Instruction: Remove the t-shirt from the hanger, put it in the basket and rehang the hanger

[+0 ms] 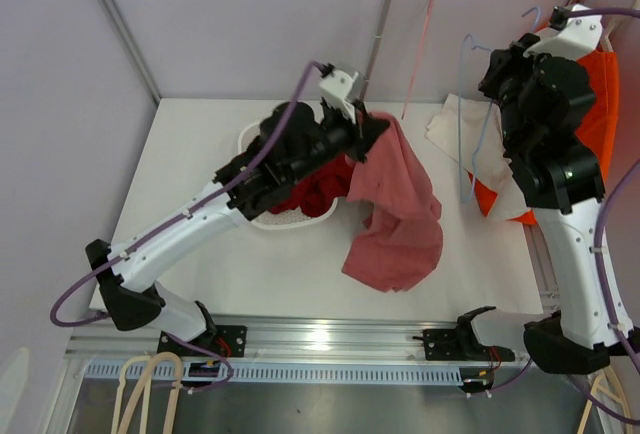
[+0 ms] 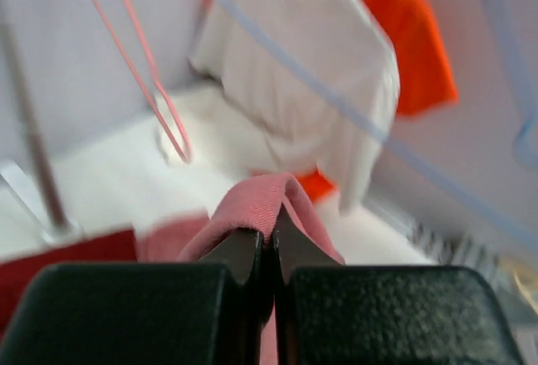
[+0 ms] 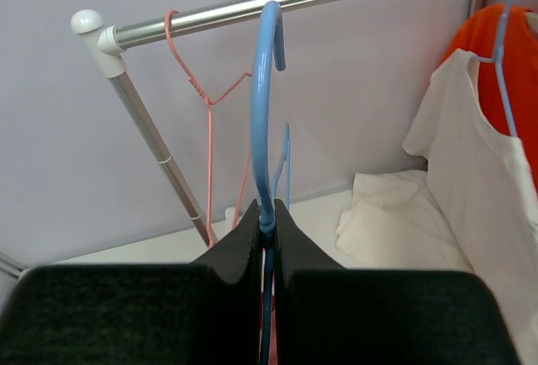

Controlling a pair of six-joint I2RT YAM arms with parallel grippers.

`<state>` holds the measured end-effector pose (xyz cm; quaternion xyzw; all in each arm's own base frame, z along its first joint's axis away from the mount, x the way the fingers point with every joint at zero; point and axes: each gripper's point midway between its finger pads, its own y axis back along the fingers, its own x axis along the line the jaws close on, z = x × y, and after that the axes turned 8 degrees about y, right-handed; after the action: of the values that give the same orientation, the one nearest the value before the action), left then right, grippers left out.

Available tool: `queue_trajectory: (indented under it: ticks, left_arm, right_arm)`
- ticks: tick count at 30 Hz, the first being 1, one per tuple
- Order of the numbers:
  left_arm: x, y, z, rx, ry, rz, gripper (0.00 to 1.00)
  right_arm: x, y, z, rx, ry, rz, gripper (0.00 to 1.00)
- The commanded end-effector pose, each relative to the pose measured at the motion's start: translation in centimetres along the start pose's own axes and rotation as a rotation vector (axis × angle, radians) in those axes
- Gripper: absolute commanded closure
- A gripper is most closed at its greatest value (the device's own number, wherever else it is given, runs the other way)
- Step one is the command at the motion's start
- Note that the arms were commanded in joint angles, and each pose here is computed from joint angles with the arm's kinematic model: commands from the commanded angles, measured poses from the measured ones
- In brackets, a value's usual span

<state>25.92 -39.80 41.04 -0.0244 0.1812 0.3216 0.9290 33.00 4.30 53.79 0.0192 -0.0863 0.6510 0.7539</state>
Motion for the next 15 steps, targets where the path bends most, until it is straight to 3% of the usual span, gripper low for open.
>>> queue_trajectory:
  ticks: [1,5,7,8,10,15]
  left_arm:
    - [0.0,2.4,10.3,-0.272,-0.084,-0.001,0.99]
    - [3.4,2.4,17.2,-0.506,-0.164,0.087,0.99]
    - [5.5,1.1,18.5,-0.519,-0.167,0.135,0.99]
    - [6.3,2.3,21.6,-0.581,-0.178,0.161,0.99]
    - [8.3,1.5,22.0,-0.575,-0.203,0.215,0.99]
    - [9.2,6.0,28.4,-0.712,-0.317,0.287,0.99]
  right_arm:
    - [1.3,-1.3,3.3,-0.119,-0.003,0.062,1.0]
    - [2.1,-3.2,2.8,-0.125,-0.001,0.093,1.0]
    - [2.2,-4.5,2.2,-0.117,0.012,0.095,1.0]
    - [2.4,-4.9,2.3,-0.128,0.016,0.117,1.0]
    - [2.6,-6.2,2.0,-0.129,0.034,0.13,1.0]
    - [2.3,-8.7,1.9,-0.136,0.051,0.129,1.0]
